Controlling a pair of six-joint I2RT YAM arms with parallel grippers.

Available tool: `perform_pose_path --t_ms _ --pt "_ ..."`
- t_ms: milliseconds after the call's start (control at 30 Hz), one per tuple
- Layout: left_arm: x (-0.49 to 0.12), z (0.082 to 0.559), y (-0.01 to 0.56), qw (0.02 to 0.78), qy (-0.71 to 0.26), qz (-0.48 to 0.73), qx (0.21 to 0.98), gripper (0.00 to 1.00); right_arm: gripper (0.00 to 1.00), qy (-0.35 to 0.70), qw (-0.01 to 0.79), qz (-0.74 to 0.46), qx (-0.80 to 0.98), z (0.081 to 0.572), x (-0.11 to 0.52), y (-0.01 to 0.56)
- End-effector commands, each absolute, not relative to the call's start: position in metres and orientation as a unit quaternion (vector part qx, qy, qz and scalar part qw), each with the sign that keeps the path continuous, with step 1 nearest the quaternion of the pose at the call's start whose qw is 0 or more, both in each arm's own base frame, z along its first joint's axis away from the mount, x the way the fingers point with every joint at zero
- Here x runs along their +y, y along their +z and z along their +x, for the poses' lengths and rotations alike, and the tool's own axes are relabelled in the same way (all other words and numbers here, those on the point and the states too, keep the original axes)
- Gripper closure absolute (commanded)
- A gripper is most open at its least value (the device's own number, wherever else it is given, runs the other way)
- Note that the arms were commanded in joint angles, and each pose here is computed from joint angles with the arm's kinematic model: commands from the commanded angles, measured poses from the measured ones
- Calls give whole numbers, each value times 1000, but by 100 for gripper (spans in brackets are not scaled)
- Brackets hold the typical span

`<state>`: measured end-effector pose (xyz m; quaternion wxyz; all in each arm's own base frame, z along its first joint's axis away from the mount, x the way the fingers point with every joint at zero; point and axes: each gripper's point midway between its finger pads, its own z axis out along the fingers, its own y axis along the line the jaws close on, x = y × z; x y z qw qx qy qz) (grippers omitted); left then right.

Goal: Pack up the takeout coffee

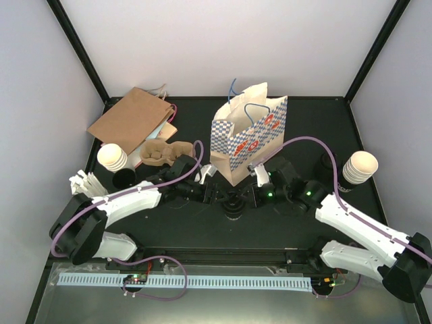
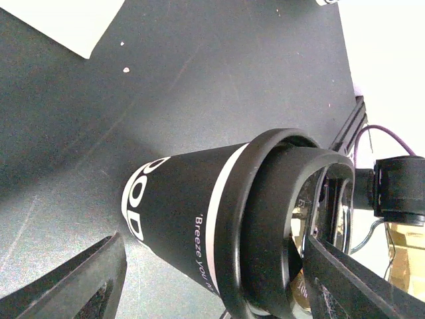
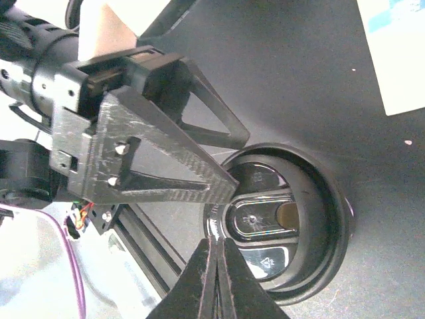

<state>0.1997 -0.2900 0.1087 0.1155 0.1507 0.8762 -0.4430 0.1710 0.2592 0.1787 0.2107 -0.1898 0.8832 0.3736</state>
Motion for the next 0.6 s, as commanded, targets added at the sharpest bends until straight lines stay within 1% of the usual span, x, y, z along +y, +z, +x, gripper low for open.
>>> perform_pose_path --t_ms 0,167,333,367,467,567 --pt "-292 201 127 126 -446 156 872 25 98 366 188 -197 890 165 259 160" --pt "-298 200 139 124 -464 163 862 25 98 346 165 -195 903 162 254 138" --pt "-300 201 151 132 -474 167 855 25 97 341 176 -203 901 164 253 150" --pt "-300 201 154 135 -475 167 853 25 95 341 179 -205 900 164 253 155" --pt "-297 202 168 154 -475 170 849 25 84 330 190 -217 899 168 251 169" --pt "-290 204 172 168 -463 171 853 25 74 293 193 -232 907 169 247 173"
